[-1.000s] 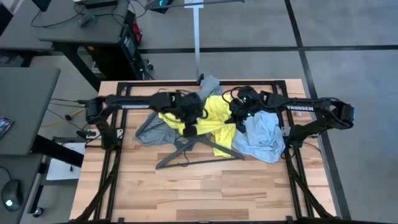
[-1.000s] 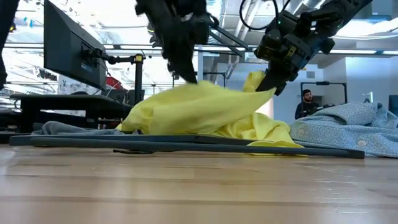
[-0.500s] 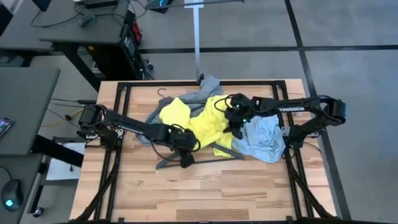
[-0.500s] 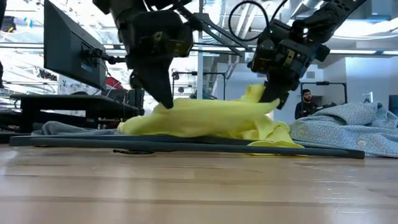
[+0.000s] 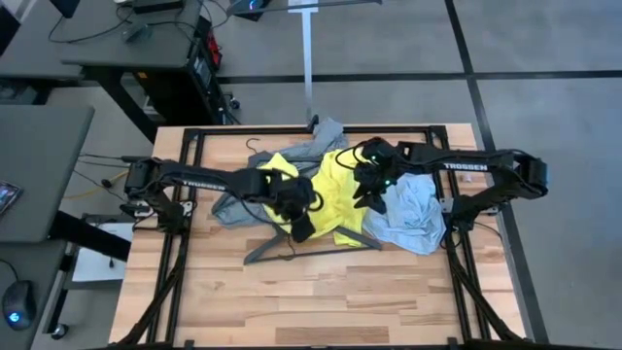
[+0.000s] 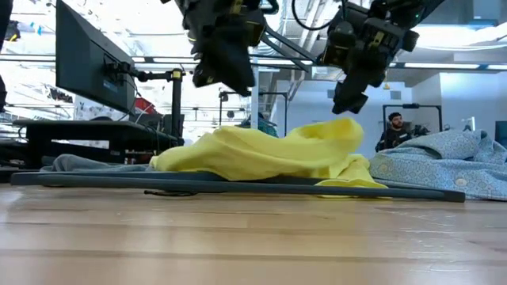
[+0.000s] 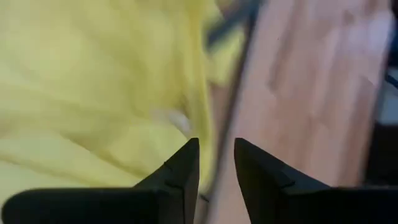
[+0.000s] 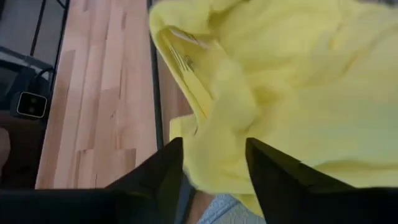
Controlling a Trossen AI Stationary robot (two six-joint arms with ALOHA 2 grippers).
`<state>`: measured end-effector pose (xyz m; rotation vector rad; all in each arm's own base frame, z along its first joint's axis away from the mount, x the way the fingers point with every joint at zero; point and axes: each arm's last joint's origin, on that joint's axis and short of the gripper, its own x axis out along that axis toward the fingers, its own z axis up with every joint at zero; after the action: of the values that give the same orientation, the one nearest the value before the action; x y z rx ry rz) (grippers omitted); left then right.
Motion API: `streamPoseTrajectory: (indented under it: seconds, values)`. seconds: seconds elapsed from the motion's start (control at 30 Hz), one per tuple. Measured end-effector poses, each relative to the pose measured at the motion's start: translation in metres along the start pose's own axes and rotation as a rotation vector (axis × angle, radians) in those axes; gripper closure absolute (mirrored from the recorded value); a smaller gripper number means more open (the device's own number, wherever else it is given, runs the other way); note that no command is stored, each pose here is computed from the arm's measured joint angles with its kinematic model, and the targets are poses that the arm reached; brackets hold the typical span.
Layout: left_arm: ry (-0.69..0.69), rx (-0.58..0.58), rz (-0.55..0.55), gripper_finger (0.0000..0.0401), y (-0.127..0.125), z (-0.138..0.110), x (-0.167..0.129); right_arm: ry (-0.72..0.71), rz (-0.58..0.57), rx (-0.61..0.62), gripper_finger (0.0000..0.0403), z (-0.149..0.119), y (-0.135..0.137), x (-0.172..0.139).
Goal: Hang clothes
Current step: Hang the yellow shirt on the bottom black hanger
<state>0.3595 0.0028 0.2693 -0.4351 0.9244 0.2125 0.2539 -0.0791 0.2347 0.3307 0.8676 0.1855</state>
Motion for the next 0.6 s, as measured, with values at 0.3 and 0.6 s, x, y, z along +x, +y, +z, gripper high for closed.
streamPoseTrajectory:
  seconds: [0.3,0.6]
  values:
    - [0.014,0.022,0.083,0.0316,0.016,-0.005,0.047,0.040,-0.045,-0.026,0.0217,-0.015,-0.005,0.009]
    - [-0.006,0.049,0.048,0.0317,0.009,-0.009,0.086,0.010,-0.039,-0.059,0.0223,-0.022,-0.005,0.018]
